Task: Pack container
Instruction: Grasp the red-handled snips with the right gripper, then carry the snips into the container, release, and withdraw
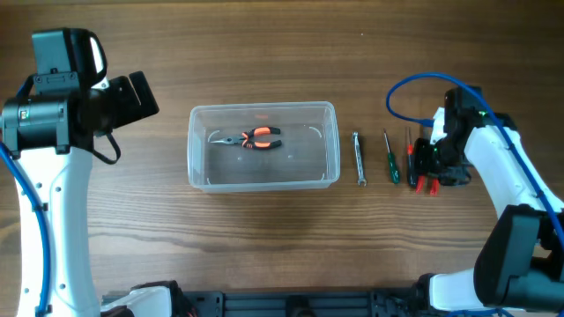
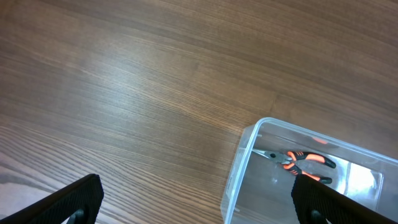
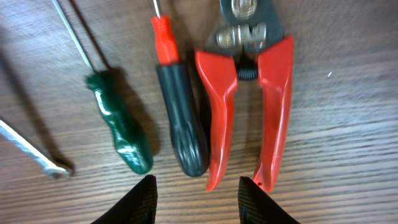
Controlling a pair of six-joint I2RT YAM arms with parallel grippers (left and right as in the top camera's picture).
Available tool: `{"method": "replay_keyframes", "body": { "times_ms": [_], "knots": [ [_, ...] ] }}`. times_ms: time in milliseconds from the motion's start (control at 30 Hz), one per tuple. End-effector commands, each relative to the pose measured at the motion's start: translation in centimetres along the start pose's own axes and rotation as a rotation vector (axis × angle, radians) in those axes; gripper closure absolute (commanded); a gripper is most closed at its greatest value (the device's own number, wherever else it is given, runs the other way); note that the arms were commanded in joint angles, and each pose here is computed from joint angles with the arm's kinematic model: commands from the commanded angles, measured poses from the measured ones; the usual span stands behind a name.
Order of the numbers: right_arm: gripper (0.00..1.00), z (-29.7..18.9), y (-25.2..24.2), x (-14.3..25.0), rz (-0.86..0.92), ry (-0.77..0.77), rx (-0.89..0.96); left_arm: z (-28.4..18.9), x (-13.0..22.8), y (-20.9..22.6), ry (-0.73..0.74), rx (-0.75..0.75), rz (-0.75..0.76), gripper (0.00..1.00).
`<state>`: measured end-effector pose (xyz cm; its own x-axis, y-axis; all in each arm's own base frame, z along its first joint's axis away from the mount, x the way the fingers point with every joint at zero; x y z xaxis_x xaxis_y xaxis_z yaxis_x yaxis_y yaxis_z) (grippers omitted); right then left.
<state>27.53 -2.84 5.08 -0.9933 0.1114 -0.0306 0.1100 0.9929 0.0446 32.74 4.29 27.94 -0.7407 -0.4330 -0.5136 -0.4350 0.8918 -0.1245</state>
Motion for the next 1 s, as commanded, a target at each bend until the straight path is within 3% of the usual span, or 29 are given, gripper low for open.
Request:
{"method": "replay_keyframes", "body": {
  "times_ms": [0, 633, 700, 967],
  "knots": [
    [0.57, 1.7, -0.2, 0.9, 0.042, 0.016, 0.005, -0.2, -0.3, 0.3, -0.014, -0.009, -0.019, 0.0],
    [0.58, 2.0, -2.5, -0.3, 0.186, -0.048, 0.013, -0.2, -0.3, 0.3, -0.014, -0.009, -0.019, 0.0],
    [0.69, 2.2, -2.6, -0.6, 0.186, -0.06, 0.013, -0.2, -0.3, 0.3, -0.013, -0.009, -0.019, 0.0],
    [0.68, 6.1, -1.0, -0.2, 0.19, 0.041, -0.089, -0.2, -0.3, 0.3, -0.014, -0.009, -0.019, 0.0]
  ]
}}
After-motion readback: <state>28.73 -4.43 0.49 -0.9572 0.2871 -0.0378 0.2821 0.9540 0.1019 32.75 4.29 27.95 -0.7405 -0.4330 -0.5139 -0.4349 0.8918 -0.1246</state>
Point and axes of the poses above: each gripper's point midway between its finger pads, its own z axis out along the fingers, its own y axis along the line the jaws close on, x = y × z, the point moved 1 cm from there along -z, back along the fingers, and after that the axes turned 7 degrees about -z, right-handed, at the moved point
